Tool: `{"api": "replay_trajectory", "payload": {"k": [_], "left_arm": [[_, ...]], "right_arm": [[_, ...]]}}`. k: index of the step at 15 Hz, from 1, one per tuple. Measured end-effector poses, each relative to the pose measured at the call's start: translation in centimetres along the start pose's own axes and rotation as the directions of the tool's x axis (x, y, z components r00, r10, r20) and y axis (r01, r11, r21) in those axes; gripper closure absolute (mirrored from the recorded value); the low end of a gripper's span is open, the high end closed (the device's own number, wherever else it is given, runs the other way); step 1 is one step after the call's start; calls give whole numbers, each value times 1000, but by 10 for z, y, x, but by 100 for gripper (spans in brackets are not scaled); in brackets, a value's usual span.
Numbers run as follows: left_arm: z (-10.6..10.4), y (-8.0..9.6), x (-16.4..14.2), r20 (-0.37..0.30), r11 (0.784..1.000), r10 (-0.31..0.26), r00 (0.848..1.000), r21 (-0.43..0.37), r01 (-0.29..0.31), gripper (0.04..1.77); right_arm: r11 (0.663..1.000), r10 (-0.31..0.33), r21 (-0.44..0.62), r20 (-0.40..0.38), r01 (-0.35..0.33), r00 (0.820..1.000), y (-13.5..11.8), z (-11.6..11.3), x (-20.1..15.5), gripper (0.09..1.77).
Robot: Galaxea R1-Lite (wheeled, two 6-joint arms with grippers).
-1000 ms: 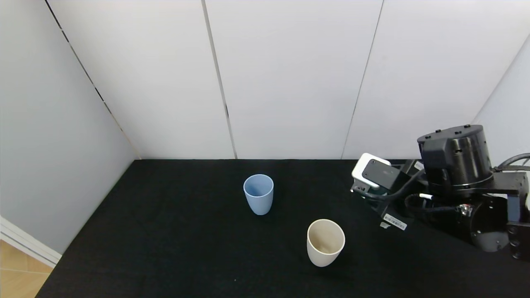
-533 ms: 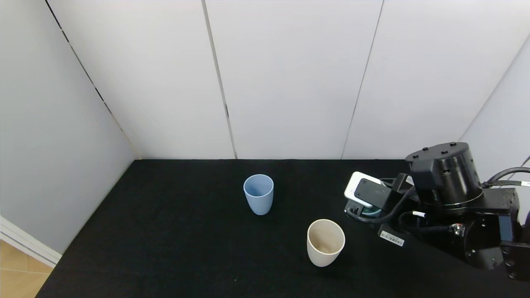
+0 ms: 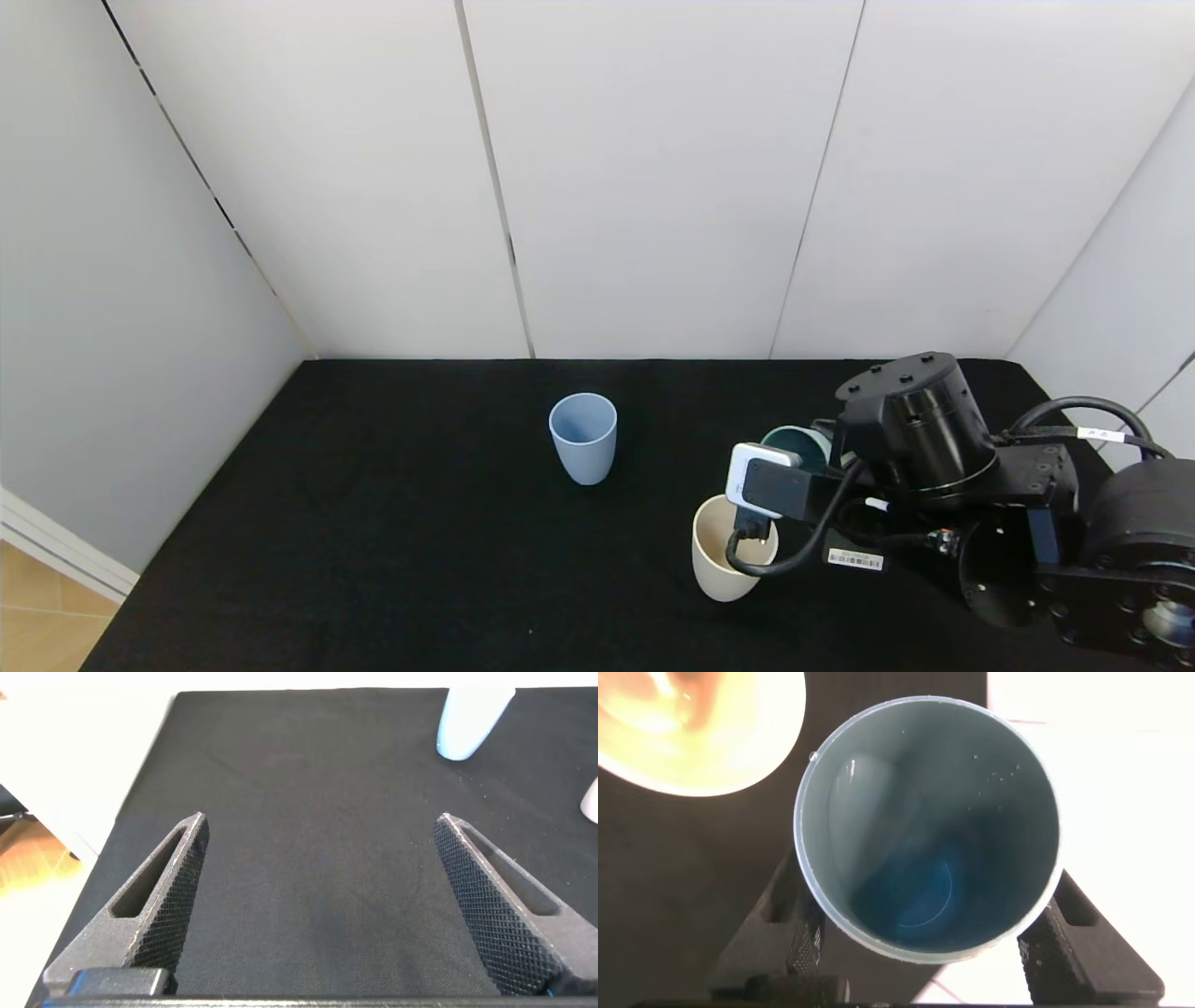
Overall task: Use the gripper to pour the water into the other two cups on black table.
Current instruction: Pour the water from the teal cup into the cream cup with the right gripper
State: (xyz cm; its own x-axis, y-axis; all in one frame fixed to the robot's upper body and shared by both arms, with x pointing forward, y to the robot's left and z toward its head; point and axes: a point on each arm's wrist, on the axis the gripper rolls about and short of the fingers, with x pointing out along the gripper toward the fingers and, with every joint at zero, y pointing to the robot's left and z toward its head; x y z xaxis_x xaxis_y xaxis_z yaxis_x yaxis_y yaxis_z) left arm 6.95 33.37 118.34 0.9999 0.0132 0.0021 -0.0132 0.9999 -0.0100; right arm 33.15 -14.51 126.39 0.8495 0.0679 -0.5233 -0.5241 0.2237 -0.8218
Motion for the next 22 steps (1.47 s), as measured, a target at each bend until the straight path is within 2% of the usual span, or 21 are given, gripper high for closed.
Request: {"api": "replay_trajectory", "payload": {"k": [5, 12, 16, 22], "left_arm": [[0, 0, 0, 0, 1000, 0, 1000, 0, 0, 9], [0, 0, 0, 0, 1000, 0, 1000, 0, 0, 9], [0, 0, 0, 0, 1000, 0, 1000, 0, 0, 9], [0, 0, 0, 0, 1000, 0, 1000, 0, 0, 9]], "right_arm": [[987, -14, -160, -42, 8, 999, 6, 11, 13, 69], [935, -50, -353, -73, 21, 996, 3, 20, 20, 69], [911, -71, -410, -63, 39, 995, 0, 29, 20, 69], [878, -82, -477, -69, 40, 994, 0, 30, 18, 69]]}}
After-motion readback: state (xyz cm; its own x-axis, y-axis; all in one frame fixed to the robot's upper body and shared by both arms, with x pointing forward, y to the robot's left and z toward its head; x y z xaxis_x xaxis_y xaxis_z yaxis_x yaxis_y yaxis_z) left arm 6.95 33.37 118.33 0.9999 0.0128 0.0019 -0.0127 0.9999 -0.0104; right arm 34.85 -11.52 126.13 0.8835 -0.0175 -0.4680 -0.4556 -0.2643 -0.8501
